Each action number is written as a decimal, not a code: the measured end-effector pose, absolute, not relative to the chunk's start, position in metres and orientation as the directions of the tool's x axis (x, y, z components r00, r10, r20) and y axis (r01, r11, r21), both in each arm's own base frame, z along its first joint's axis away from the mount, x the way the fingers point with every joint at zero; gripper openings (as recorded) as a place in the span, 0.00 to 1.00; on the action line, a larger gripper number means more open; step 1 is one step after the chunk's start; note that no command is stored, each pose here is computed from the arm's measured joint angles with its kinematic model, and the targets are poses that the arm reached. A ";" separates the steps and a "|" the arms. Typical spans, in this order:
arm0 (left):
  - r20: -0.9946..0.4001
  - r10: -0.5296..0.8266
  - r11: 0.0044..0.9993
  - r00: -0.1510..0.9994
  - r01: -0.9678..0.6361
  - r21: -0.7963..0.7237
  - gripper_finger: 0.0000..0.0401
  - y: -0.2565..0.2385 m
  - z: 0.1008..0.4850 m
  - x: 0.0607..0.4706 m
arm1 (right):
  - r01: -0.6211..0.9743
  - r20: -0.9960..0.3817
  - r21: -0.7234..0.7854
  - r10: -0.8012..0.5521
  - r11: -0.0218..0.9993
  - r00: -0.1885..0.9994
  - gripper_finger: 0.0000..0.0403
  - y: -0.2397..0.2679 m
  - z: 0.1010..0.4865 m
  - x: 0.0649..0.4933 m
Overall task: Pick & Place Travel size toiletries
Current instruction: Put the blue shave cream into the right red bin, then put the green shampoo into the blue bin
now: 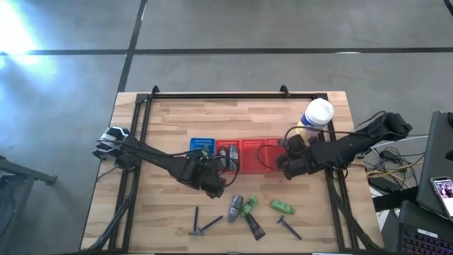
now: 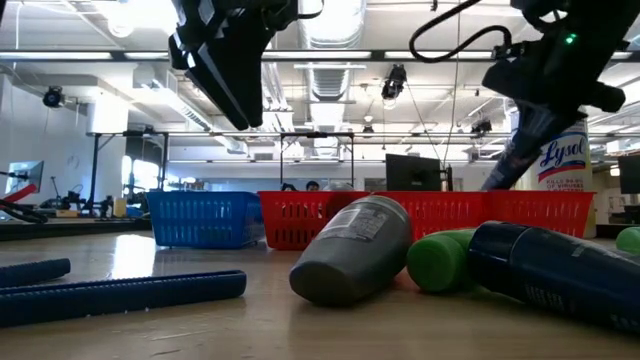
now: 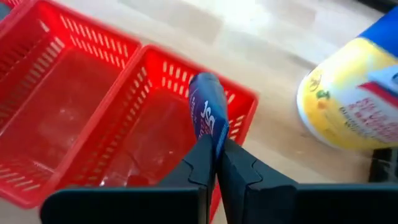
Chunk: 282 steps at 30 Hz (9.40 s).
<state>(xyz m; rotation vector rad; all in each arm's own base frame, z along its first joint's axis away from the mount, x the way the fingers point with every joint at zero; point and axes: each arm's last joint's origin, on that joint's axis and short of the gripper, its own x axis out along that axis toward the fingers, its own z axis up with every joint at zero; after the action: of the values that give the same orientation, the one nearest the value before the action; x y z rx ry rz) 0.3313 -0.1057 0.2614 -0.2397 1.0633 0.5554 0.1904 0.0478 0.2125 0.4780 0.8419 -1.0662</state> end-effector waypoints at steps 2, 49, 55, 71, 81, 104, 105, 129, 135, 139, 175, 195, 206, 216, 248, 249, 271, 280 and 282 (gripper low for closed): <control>-0.876 0.312 0.839 0.367 -0.539 0.073 0.52 -0.106 0.261 0.331 | 0.901 -0.806 -0.041 -0.546 0.432 0.226 0.04 0.050 0.209 0.194; -0.843 -0.027 0.890 0.537 -0.371 -0.265 0.52 -0.143 0.206 0.465 | 0.601 -0.905 0.073 -0.201 0.796 0.376 0.92 0.099 0.235 0.143; -0.912 0.022 0.935 0.410 -0.332 -0.127 0.52 -0.139 0.223 0.442 | 0.404 -0.934 0.117 -0.038 0.907 0.355 0.92 0.119 0.233 0.135; -0.938 0.020 0.968 0.346 -0.240 -0.067 0.52 -0.134 0.226 0.343 | 0.306 -0.914 0.097 -0.037 0.947 0.403 0.92 0.180 0.160 0.164; -0.873 -0.004 0.955 0.488 -0.258 -0.149 0.52 -0.106 0.230 0.272 | 0.502 -0.947 0.125 -0.048 0.856 0.317 0.86 0.186 0.129 0.188; -0.838 0.030 0.936 0.544 -0.310 -0.167 0.52 -0.080 0.222 0.213 | 0.330 -0.956 0.068 -0.033 0.942 0.293 0.89 0.152 0.156 0.240; -0.839 0.032 0.936 0.544 -0.309 -0.165 0.52 -0.079 0.222 0.213 | 0.288 -0.952 0.055 -0.037 0.956 0.304 0.90 0.151 0.156 0.241; -0.826 0.063 0.965 0.560 -0.245 -0.092 0.52 -0.073 0.222 0.217 | 0.117 -0.968 0.152 0.124 0.981 0.221 0.36 0.123 0.141 0.252; -0.732 0.023 0.999 0.681 0.008 0.039 0.52 -0.078 0.231 0.229 | 0.175 -0.940 0.236 0.178 0.956 0.292 0.29 0.116 0.175 0.269; -0.616 -0.011 0.938 0.788 0.221 0.266 0.52 -0.083 0.240 0.243 | 0.211 -0.877 0.377 0.275 0.902 0.394 0.29 0.096 0.212 0.296; -0.316 0.145 0.578 0.938 0.179 0.796 0.29 -0.101 0.240 0.322 | 0.083 -0.729 0.541 0.417 0.837 0.543 0.38 0.049 0.277 0.358; -0.554 0.578 0.814 0.599 -0.479 0.330 0.21 -0.077 0.237 0.250 | 0.426 -0.813 0.178 -0.112 0.887 0.572 0.77 0.025 0.307 0.320; -0.646 0.609 0.462 0.460 -0.868 -0.183 0.21 -0.086 0.205 0.227 | 0.611 -0.761 0.130 -0.316 0.781 0.566 0.88 0.018 0.320 0.304; -0.669 0.639 0.397 0.379 -0.908 -0.134 0.34 -0.079 0.175 0.236 | 0.622 -0.771 0.103 -0.333 0.776 0.543 0.89 0.018 0.316 0.302; -0.743 0.128 0.976 0.657 -0.218 -0.025 0.63 -0.152 0.226 0.238 | -0.427 -0.947 0.023 0.157 0.904 0.281 0.84 0.135 0.158 0.324; -0.742 0.126 0.976 0.658 -0.217 -0.026 0.63 -0.152 0.226 0.238 | -0.447 -0.948 0.023 0.161 0.894 0.274 0.83 0.137 0.154 0.328; -0.743 0.137 0.986 0.656 -0.020 0.164 0.63 -0.153 0.235 0.230 | -0.391 -0.951 0.147 0.239 0.908 0.196 0.33 0.113 0.185 0.345; -0.472 0.217 0.681 0.855 0.214 0.700 0.63 -0.148 0.226 0.257 | -0.126 -0.835 0.363 0.382 0.923 0.396 0.41 0.059 0.246 0.368; -0.463 0.187 0.670 0.866 0.233 0.705 0.63 -0.140 0.220 0.265 | -0.127 -0.821 0.361 0.380 0.924 0.426 0.40 0.054 0.255 0.372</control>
<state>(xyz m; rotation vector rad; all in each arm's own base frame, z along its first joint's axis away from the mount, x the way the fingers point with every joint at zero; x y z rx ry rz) 0.2647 -0.1405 0.2202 0.8477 0.5384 -0.0276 0.3721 0.0539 0.2547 0.2603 1.0874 0.3214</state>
